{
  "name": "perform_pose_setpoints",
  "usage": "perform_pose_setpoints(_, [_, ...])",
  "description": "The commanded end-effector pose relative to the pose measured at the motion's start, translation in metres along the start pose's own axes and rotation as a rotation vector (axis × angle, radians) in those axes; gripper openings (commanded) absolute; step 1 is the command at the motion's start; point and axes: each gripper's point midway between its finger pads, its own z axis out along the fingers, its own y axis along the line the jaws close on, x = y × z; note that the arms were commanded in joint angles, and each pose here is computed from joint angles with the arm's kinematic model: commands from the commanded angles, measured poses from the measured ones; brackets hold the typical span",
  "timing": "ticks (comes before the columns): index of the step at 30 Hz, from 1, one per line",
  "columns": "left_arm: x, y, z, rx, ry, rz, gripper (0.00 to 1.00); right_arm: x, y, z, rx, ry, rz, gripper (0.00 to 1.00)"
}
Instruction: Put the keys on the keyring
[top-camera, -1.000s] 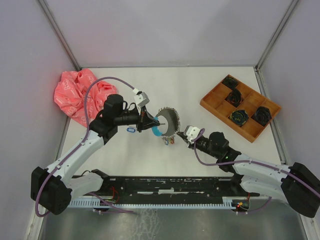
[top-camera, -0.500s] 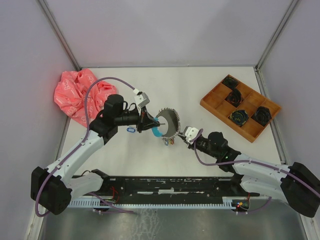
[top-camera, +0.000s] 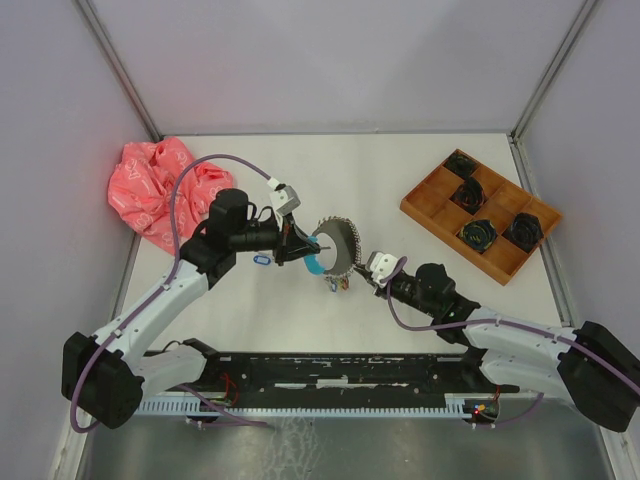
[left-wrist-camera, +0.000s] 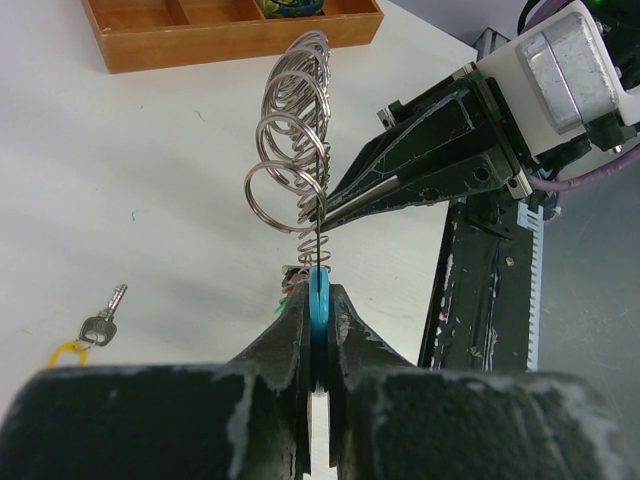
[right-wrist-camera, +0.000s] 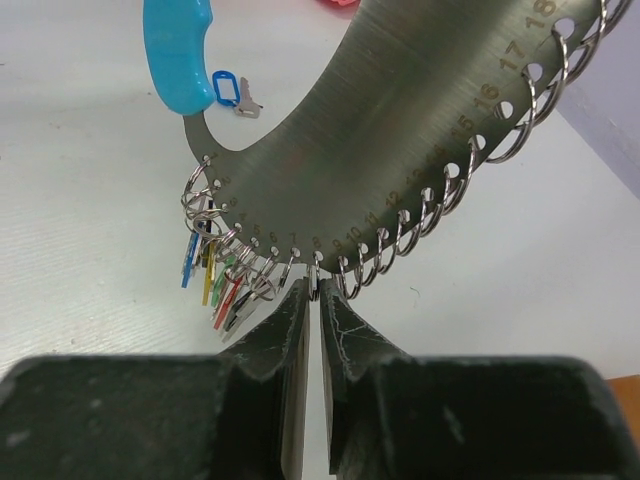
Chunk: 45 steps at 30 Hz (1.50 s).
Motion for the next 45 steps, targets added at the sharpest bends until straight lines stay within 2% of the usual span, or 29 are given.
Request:
perform_pose_setpoints(1, [-0.034, -0.013, -0.002, 0.046, -0.077, 0.050, 0.03, -0.026, -0.003, 0.006, -0.002, -0.082, 0.007, 0.14])
perform_pose_setpoints(9, [-0.036, -0.009, 0.001, 0.027, -0.090, -0.012, 0.03, -0.028, -0.003, 0.005, -0.003, -0.092, 0.003, 0.01])
perform_pose_setpoints(21, [-0.020, 0.000, 0.018, 0.043, -0.115, -0.236, 0.03, -0.040, -0.012, -0.017, 0.052, -0.128, -0.022, 0.01])
perform_pose_setpoints(32, [0.038, 0.025, 0.028, -0.076, -0.068, -0.434, 0.21, -0.050, -0.006, -0.037, 0.026, -0.151, -0.029, 0.01])
perform_pose_setpoints(38, [0.059, 0.041, 0.033, -0.142, -0.041, -0.468, 0.25, -0.048, -0.002, -0.040, 0.005, -0.135, -0.029, 0.01])
perform_pose_setpoints(45, [0.076, 0.059, 0.034, -0.219, -0.028, -0.499, 0.37, -0.045, -0.002, -0.042, 0.004, -0.115, -0.024, 0.01])
